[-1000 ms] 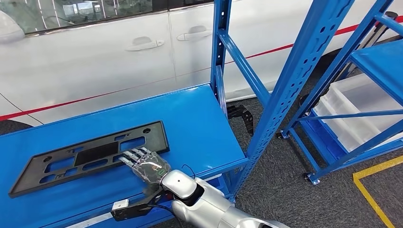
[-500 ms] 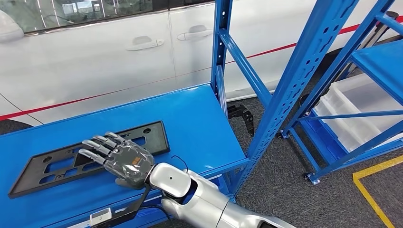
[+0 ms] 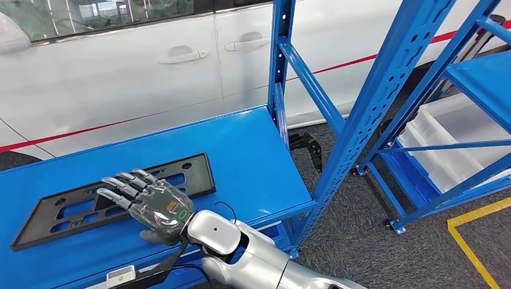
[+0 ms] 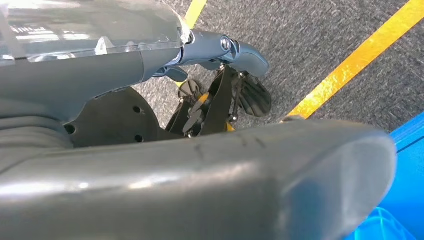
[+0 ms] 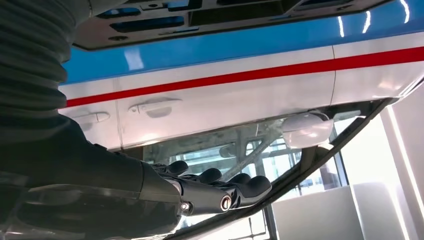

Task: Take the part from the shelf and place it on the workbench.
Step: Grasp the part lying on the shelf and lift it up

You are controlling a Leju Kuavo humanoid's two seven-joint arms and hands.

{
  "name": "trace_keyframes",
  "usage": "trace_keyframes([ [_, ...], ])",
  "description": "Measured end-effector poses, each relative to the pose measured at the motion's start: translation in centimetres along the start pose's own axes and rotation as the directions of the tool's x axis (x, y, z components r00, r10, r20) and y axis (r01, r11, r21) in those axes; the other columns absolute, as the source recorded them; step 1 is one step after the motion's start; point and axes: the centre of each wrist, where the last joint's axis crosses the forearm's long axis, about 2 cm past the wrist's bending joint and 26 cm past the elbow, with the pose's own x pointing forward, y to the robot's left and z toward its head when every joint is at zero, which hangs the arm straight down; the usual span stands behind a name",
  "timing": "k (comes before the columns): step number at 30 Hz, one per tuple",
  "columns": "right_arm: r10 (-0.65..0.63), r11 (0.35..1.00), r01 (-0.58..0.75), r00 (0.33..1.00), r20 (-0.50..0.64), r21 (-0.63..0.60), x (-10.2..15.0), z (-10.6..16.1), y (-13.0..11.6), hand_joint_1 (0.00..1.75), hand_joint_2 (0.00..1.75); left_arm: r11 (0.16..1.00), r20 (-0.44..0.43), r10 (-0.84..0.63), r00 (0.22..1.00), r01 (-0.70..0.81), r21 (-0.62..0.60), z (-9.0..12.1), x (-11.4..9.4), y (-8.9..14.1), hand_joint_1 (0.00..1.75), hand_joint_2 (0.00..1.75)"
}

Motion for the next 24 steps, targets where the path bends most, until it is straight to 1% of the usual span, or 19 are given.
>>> trace_keyframes([
  [1, -0.013, 1.0, 0.013, 1.0, -0.008, 0.01, -0.1, 0.0, 0.1, 0.0, 1.75, 1.0, -0.002, 0.004, 1.0, -0.004, 0.0, 0.0, 0.0, 0.0, 0.0, 0.0],
  [3, -0.052, 0.997, 0.053, 0.998, -0.032, 0.048, -0.3, 0.2, 0.5, 0.0, 0.87, 1.0, -0.006, 0.009, 1.0, -0.009, 0.002, 0.0, 0.0, 0.1, 0.0, 0.0],
  [5, -0.117, 0.987, 0.124, 0.99, -0.074, 0.099, -0.5, 0.3, 1.0, 0.0, 0.0, 1.0, -0.011, 0.012, 1.0, -0.012, 0.003, 0.0, -0.1, 0.2, 0.0, 0.0],
  [6, -0.148, 0.98, 0.16, 0.984, -0.1, 0.122, -0.7, 0.4, 1.3, 0.0, 0.0, 1.0, -0.013, 0.012, 1.0, -0.012, 0.005, 0.0, -0.1, 0.2, 0.0, 0.0],
  [8, -0.166, 0.971, 0.188, 0.975, -0.146, 0.151, -1.3, 0.6, 1.7, 0.0, 0.87, 1.0, -0.018, 0.011, 1.0, -0.011, 0.009, 0.0, -0.1, 0.2, 0.0, 0.0],
  [10, -0.14, 0.97, 0.171, 0.974, -0.176, 0.175, -1.9, 0.7, 2.0, 0.0, 1.75, 1.0, -0.022, 0.01, 1.0, -0.01, 0.016, 0.0, -0.1, 0.3, 0.0, 0.0],
  [16, -0.091, 0.966, 0.141, 0.97, -0.226, 0.215, -3.2, 1.0, 2.7, 0.0, 1.75, 0.999, -0.031, 0.006, 0.999, -0.005, 0.033, 0.0, -0.1, 0.5, 0.0, 0.0],
  [24, -0.078, 0.964, 0.136, 0.966, -0.247, 0.227, -3.8, 1.4, 3.2, 0.0, 1.75, 0.999, -0.033, -0.003, 0.999, 0.005, 0.044, 0.0, -0.2, 0.6, 0.0, 0.0],
])
